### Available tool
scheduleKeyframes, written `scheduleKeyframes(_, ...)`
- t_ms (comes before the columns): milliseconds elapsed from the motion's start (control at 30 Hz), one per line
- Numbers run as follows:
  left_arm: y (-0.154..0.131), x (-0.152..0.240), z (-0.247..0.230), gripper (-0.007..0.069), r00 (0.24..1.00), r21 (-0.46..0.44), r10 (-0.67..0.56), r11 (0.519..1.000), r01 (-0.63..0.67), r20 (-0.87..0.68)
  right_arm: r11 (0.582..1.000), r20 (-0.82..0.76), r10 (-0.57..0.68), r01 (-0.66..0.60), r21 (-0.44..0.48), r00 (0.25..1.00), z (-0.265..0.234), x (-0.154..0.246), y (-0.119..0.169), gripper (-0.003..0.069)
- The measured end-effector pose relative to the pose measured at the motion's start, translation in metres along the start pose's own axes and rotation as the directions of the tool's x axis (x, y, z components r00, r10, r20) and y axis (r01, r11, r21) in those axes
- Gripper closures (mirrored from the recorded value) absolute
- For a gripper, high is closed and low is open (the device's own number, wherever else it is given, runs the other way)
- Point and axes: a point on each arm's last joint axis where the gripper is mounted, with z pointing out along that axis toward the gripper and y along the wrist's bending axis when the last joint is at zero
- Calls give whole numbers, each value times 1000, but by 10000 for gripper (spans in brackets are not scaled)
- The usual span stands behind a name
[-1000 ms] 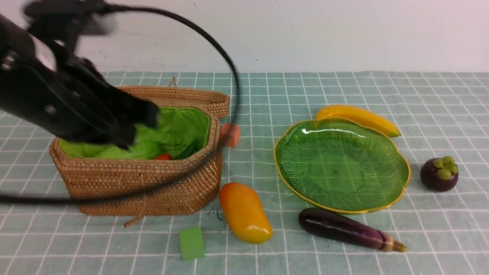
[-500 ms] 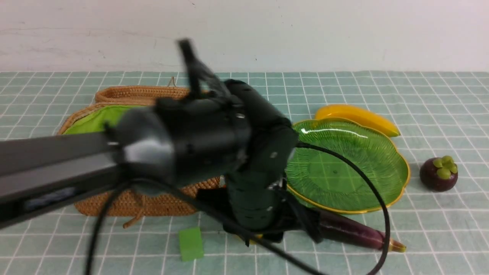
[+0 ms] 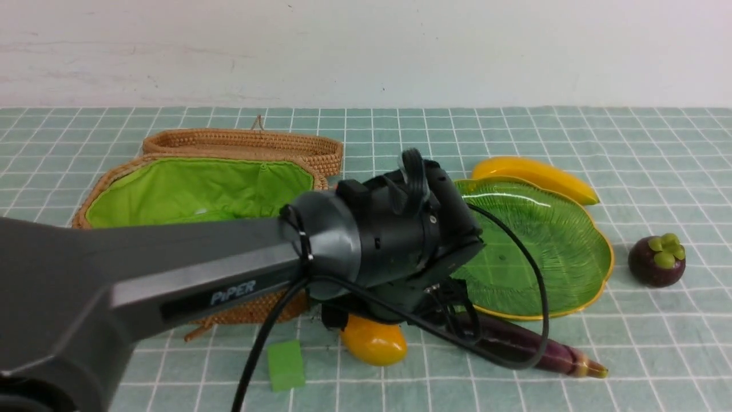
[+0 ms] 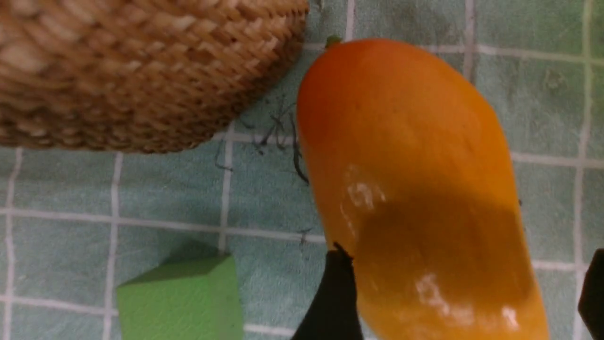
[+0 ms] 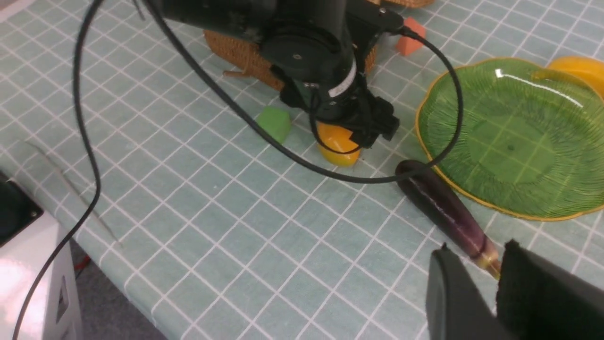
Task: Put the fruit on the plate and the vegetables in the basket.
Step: Grab the mango with your left arm and place it on the right plate
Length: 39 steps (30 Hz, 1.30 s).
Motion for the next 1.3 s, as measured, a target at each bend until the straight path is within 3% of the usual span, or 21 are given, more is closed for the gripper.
scheduleKeyframes(300,-7,11,35,59,1000,-45,5,999,-6,-31,999,27,-28,28,-15,999,-10,7,4,490)
scheduleKeyframes(433,-8,12,36,128,999,-42,0,999,-2,-37,999,45,-33,33,-13,998,-15,9,5,488)
scheduleKeyframes(733,-5,3,17,136,999,-33,32,999,-33,-11,999,65,-36,37,-9,997,-17,9,6,484)
scheduleKeyframes(833,-15,-2,-14,136,992,27,124,992,-124,31,999,66,-39,38,13,997,-17,9,4,482)
scheduleKeyframes(900,-30,-7,-42,136,963,119,244,959,-257,114,998,74,-24,20,53,997,-18,8,0,481)
scheduleKeyframes(967,-46,-15,-66,136,907,205,362,891,-404,215,993,89,12,-22,113,996,-18,7,-6,481)
scheduleKeyframes(1100,-63,-39,-69,136,805,255,505,772,-583,313,967,113,86,-110,230,990,-20,7,-17,480)
scheduleKeyframes(1300,-63,-73,-3,136,786,228,557,756,-613,268,956,100,129,-151,254,987,-21,10,-19,477)
